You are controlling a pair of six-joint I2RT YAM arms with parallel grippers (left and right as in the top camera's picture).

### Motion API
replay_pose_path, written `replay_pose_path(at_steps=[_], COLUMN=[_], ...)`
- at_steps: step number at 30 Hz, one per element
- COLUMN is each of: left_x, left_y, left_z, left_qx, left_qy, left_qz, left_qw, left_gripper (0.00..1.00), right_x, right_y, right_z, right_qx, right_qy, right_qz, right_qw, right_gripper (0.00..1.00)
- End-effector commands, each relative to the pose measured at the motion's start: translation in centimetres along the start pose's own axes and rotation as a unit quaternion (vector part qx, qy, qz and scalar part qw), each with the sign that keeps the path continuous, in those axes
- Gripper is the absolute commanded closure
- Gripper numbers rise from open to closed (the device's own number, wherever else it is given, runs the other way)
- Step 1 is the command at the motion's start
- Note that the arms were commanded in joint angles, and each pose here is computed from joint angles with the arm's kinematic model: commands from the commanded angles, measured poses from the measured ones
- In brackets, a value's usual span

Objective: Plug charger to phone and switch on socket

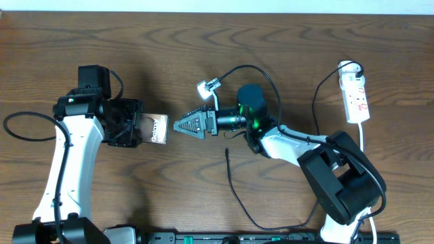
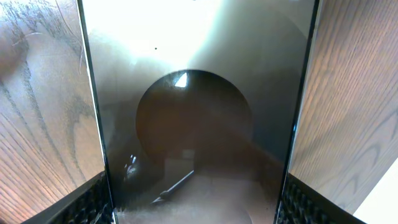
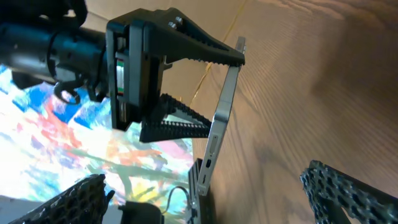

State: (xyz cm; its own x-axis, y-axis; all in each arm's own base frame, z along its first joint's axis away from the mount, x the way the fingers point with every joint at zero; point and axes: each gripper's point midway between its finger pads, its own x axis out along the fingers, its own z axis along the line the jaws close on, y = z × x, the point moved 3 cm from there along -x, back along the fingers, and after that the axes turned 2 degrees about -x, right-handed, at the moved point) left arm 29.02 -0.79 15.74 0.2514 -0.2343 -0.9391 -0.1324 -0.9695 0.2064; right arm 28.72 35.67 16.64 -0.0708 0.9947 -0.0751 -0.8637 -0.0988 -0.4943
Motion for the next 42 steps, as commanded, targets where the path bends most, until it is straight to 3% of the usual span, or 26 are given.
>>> replay_pose_path(at_steps=[1,10,18,42], left_x=[-0.6,-0.1,0.0,0.4], left_y=[0.9,3.5,3.7,6.1], left_z=[-0.4,-1.5,-1.3,-0.7], left_qx=[-0.008,0.011,0.012,0.049], left_qy=[0.014,0.029,0.023,0.008], left_qz=[0.009,0.018,0.021,0.032], left_qw=[1.000,0.999,0.999,0.998], left_gripper=[0.93,0.92,0.93,0.92], right_x=[1.3,3.0,3.0,2.9], right_y=[0.2,1.4,1.4,1.1], right_z=[0.1,0.1,0.0,-1.1], right_qx=[0.019,0.030,0.033,0.061], right_qy=[0.008,0.025,0.029,0.058], right_qz=[-0.009,-0.008,-0.011,-0.030], right_qw=[1.000,0.999,0.999,0.996], right_gripper=[0.01,0.01,0.21,0.34])
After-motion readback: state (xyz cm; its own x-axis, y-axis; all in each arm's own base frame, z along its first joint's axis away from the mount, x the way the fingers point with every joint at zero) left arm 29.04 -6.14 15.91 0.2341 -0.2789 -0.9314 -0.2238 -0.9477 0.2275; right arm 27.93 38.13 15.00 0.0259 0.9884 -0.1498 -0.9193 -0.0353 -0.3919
